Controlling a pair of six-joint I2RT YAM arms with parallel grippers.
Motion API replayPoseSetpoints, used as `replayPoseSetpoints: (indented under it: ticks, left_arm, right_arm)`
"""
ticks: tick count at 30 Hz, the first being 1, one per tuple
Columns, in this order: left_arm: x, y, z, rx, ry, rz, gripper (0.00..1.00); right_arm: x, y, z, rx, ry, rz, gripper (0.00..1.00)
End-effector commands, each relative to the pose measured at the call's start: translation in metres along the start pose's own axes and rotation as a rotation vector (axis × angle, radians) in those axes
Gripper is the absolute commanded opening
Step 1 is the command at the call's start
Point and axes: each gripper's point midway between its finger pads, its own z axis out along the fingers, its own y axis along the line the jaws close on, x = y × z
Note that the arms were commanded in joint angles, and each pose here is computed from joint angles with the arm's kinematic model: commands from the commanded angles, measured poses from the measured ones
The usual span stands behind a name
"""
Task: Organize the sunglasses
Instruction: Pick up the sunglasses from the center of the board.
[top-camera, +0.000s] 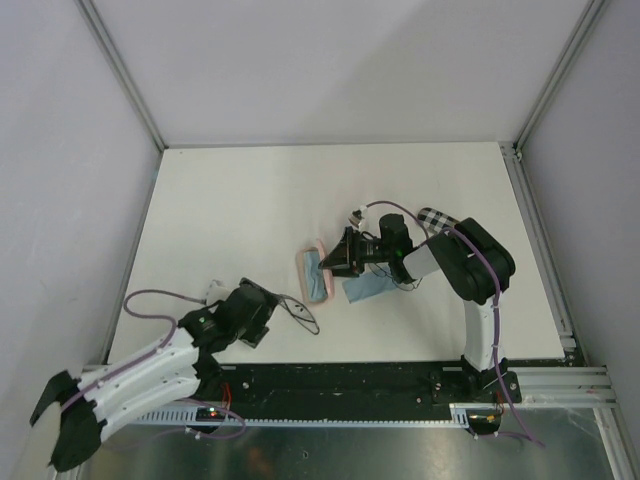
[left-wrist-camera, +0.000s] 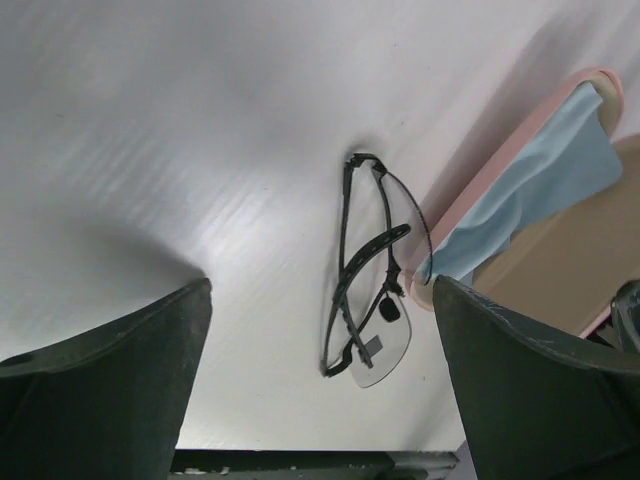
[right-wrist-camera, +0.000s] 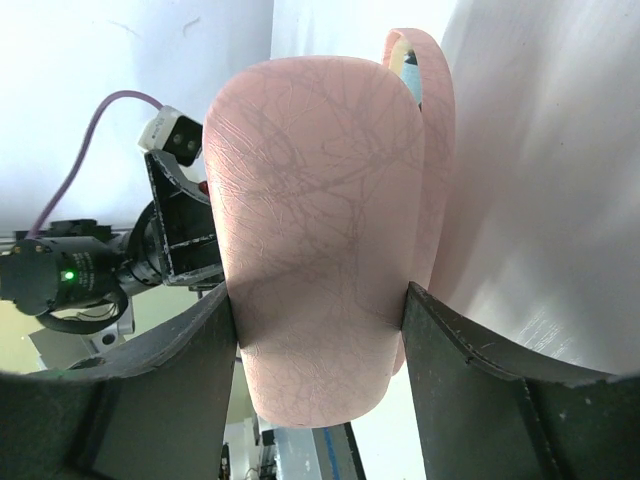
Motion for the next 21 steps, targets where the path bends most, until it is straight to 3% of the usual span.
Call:
replayPoseSetpoints:
  ticks: [1,8,21]
  left_arm:
    - [0.004,-0.003,0.004,-0.143,-0.011,-0.003,0.99]
    - [0.009,-0.027,0.009,-0.159,-0.051,0.019,0.97]
    - [0.017,-0.036,0.024,-0.219,-0.083,0.023,0.9]
  right_arm:
    - [-0.01,0.019,0.0,-0.058,-0.01,-0.064,0.47]
    - [-0.009,0.016,-0.002,-0.034,-0.01,-0.076,0.47]
    - [-0.009,0.015,-0.002,-0.035,-0.01,-0.074,0.47]
